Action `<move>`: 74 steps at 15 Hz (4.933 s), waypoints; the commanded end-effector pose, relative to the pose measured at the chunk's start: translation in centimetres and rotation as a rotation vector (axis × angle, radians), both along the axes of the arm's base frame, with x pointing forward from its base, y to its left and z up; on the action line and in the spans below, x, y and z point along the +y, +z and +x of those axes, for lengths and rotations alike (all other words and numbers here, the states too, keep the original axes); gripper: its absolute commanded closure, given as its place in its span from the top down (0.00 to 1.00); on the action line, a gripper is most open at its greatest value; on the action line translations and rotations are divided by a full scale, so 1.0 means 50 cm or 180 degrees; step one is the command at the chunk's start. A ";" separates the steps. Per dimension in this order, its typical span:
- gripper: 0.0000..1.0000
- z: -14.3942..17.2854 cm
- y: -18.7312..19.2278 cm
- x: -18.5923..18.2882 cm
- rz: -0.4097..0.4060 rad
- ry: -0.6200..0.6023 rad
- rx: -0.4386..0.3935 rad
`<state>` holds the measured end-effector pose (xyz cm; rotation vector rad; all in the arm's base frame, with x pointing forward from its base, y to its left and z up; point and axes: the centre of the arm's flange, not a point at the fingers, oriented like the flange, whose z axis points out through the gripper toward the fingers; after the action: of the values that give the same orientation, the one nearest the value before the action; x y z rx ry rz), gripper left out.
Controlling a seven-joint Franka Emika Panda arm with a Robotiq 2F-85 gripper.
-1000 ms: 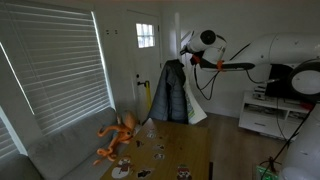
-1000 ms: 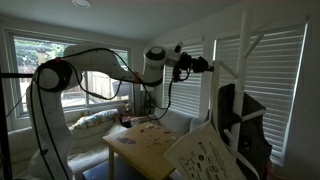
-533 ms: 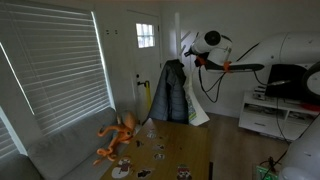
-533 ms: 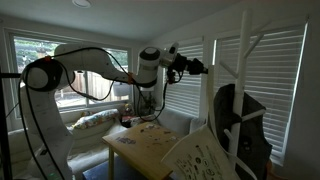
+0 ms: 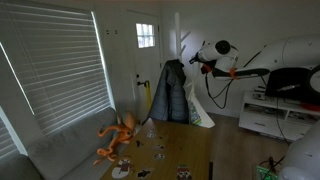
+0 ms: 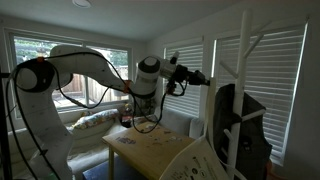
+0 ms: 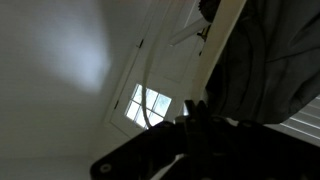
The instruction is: Move the bag over to a different stock on the coat hanger twice
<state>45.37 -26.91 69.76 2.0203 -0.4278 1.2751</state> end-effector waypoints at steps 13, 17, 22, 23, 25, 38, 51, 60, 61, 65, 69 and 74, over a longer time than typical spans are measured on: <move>0.01 0.032 -0.031 -0.085 0.0053 0.0010 0.0001; 0.01 0.056 -0.050 -0.146 0.0097 -0.0072 0.0082; 0.01 0.105 -0.077 -0.171 0.0231 -0.0019 0.0112; 0.01 0.114 -0.079 -0.165 0.0273 0.0020 0.0120; 0.01 0.133 -0.090 -0.154 0.0341 0.0090 0.0148; 0.42 0.194 -0.142 -0.165 0.0602 0.0150 0.0599; 1.00 0.139 -0.089 -0.128 0.1072 0.0107 0.1312; 1.00 0.065 -0.125 -0.166 0.1408 -0.0092 0.1786; 1.00 0.062 -0.139 -0.175 0.1374 -0.0019 0.1787; 1.00 0.056 -0.218 -0.203 0.1412 0.0069 0.1910; 1.00 0.068 -0.243 -0.208 0.1474 -0.0010 0.1900; 1.00 0.069 -0.276 -0.217 0.1516 -0.0011 0.1871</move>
<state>48.83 -37.76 55.94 2.6587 -0.4742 0.5467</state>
